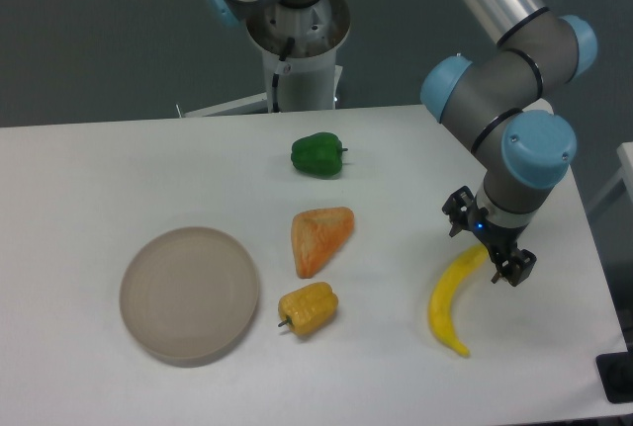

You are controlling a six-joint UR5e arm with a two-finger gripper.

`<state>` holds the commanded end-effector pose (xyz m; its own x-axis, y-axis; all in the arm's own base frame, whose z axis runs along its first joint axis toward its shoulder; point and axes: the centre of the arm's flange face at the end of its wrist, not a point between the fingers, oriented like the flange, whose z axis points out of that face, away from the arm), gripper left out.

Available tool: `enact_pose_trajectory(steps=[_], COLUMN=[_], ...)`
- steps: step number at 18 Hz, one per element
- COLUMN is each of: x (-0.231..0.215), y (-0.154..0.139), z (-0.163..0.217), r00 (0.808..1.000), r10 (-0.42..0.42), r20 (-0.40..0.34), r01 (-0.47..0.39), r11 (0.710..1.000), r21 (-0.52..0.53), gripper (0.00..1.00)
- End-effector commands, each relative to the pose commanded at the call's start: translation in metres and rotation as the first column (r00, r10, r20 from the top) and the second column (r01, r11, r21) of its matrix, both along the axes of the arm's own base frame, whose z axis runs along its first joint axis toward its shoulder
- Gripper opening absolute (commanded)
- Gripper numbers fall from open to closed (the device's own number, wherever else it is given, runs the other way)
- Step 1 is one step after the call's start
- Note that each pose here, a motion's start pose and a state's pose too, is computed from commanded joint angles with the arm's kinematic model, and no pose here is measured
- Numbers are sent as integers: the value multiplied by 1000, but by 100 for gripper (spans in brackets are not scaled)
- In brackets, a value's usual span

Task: Pick up the yellow pepper from the table
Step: 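Move the gripper from beside the banana over the small yellow pepper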

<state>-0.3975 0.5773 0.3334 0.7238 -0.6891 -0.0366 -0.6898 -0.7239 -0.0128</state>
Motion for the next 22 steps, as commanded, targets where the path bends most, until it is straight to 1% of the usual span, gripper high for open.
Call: enact_pose_trajectory(steps=[7,13,15,17,20,22], x=[4,12,46,87,121,143], y=[0,6,22,43,56,64], z=[-4,6,10,9,12,8], r00=[1000,1000,1000,1000,1000,998], r10=[-1,3,-29,-3,13,37], r20=[3,2,-4,0,14,47], r01=[1,-3,29,3,-13,-39], r11=[1000,1000,1000,1000,1000,999], r21=[-7,12,6,4,17,24], gripper=[100,100,100,100,100,100])
